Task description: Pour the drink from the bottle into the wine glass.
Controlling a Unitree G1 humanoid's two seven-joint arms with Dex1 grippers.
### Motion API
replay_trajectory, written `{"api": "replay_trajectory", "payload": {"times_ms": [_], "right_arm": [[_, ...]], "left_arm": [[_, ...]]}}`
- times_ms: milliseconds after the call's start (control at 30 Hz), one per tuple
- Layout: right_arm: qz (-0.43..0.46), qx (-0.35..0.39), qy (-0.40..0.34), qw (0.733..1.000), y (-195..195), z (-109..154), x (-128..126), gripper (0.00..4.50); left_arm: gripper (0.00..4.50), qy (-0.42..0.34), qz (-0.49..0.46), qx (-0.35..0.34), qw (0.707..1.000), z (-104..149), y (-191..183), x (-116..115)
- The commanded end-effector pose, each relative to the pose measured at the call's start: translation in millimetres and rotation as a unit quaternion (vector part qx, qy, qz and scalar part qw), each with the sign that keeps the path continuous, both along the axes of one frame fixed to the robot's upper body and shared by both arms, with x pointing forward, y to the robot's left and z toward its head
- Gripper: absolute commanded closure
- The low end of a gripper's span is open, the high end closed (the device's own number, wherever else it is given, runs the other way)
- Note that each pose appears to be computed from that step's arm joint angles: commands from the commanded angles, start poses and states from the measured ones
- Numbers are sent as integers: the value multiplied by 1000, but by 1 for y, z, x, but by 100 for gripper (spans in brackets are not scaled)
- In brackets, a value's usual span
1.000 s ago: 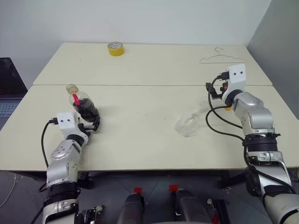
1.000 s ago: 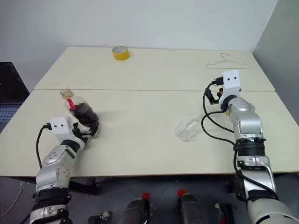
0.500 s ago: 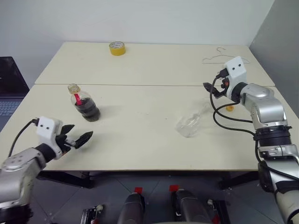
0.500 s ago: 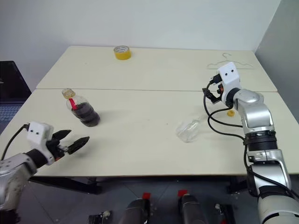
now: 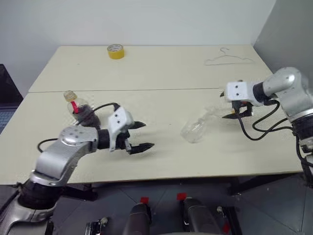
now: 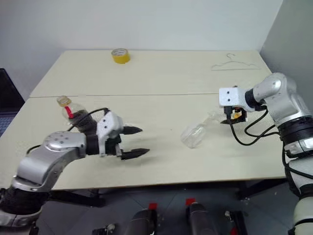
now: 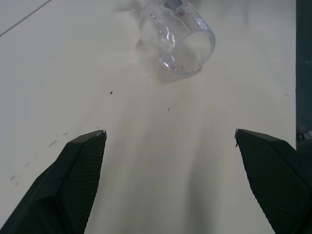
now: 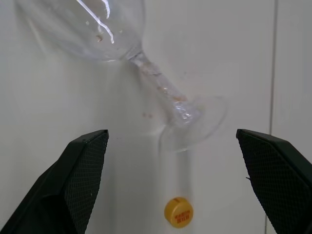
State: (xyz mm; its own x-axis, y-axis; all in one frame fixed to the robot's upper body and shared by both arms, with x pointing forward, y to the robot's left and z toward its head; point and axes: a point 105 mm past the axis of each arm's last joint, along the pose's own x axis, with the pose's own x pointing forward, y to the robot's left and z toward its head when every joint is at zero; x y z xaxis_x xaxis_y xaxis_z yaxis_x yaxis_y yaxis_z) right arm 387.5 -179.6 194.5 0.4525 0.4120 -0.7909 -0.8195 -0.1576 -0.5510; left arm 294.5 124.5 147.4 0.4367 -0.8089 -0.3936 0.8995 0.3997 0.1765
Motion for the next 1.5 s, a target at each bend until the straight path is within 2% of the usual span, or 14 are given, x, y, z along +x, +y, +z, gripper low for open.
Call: {"api": "replay_trajectory", "payload": {"times_ms": [33, 333, 500, 600, 933, 1000, 1067, 1167, 1333, 1433, 1500], "right_arm": [[43, -42, -29, 998, 13, 8, 7, 0], [62, -72, -60, 994, 32, -5, 27, 0], [72, -82, -52, 993, 40, -22, 28, 0], [75, -102, -63, 990, 40, -32, 32, 56], [82, -93, -77, 989, 43, -33, 34, 403], [95, -48, -68, 992, 52, -31, 29, 443], [126, 87, -47, 987, 82, -16, 15, 443], [117, 251, -38, 960, 98, 9, 2, 443], [34, 410, -29, 911, 105, 11, -11, 443], [-38, 544, -35, 837, 117, 15, -14, 443], [-73, 594, -33, 801, 125, 7, -17, 443]], "left_arm": [[3, -37, -12, 9, 999, 6, -12, 4], [3, -54, 3, -10, 998, 3, -26, 6], [3, -58, 9, -22, 998, 4, -31, 7], [0, -59, 11, -23, 998, 3, -31, 7], [0, -59, 25, -22, 998, 0, -27, 9], [0, -60, 26, -21, 998, 0, -26, 10], [0, -63, 34, -25, 997, 2, -23, 12], [0, -62, 51, -21, 996, 1, -12, 12], [0, -45, 85, 8, 995, -13, 17, 7], [0, -28, 102, 19, 994, -20, 31, 1], [0, -20, 107, 32, 994, -27, 36, -2]]}}
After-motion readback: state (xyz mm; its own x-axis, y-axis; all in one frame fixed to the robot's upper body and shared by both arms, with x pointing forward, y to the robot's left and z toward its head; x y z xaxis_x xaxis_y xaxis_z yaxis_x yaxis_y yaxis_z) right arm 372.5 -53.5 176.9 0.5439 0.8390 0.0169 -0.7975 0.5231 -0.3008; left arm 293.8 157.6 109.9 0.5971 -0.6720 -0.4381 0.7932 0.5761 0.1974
